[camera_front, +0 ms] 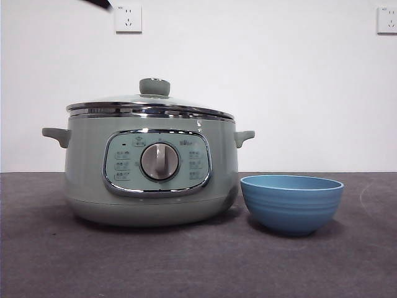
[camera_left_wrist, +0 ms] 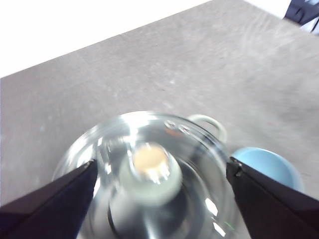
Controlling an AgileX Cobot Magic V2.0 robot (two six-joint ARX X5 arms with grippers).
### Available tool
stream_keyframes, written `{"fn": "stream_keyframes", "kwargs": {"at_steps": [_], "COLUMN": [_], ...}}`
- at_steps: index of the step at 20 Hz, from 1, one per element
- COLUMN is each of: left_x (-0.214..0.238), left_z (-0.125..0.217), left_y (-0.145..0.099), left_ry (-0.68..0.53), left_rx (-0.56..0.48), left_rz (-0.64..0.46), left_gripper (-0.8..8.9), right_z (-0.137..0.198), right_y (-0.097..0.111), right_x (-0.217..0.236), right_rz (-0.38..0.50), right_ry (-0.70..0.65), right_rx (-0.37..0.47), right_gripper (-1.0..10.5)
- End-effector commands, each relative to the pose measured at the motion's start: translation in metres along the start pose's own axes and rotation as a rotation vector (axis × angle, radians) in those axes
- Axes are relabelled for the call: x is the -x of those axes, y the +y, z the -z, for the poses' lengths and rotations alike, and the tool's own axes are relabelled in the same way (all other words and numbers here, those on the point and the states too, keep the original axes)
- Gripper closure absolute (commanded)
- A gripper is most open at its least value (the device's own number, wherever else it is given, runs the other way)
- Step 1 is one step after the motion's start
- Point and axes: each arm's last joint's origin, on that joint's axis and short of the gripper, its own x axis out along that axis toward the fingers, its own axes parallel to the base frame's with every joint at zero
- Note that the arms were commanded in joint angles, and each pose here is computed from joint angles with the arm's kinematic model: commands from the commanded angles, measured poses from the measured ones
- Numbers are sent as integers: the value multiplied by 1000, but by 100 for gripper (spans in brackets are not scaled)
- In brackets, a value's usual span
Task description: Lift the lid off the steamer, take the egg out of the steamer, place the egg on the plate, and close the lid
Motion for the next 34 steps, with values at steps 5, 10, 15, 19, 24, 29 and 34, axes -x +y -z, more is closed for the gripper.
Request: {"fn": "stream_keyframes", "kwargs": {"at_steps": [5, 10, 15, 19, 24, 29, 34], "left_x": [75, 105, 115, 115, 115, 115, 115], "left_z": [18, 33, 44, 46, 46, 46, 46], "left_y": [-14, -20, -23, -23, -23, -23, -23], "left_ry": [17, 59, 129, 150, 152, 152, 152], "left_rx": [110, 122, 138, 136, 137, 137, 137], "left_rz": [81, 138, 193, 194, 193, 193, 193], "left_gripper": [374, 378, 714, 819, 818, 817, 817], "right_z": [14, 21, 26, 28, 28, 28, 28], "right_y": [6, 10, 11, 12, 11, 11, 11], "right_x": [2, 3, 5, 6, 6, 6, 6], "right_rz": [-190, -322, -350, -349, -346, -343, -343], "right_ry": [143, 226, 278, 301, 301, 301, 301], "right_rx": [-47, -101, -119, -124, -123, -122, -122], "right_gripper": [385, 501, 816, 954, 946, 946, 946]}}
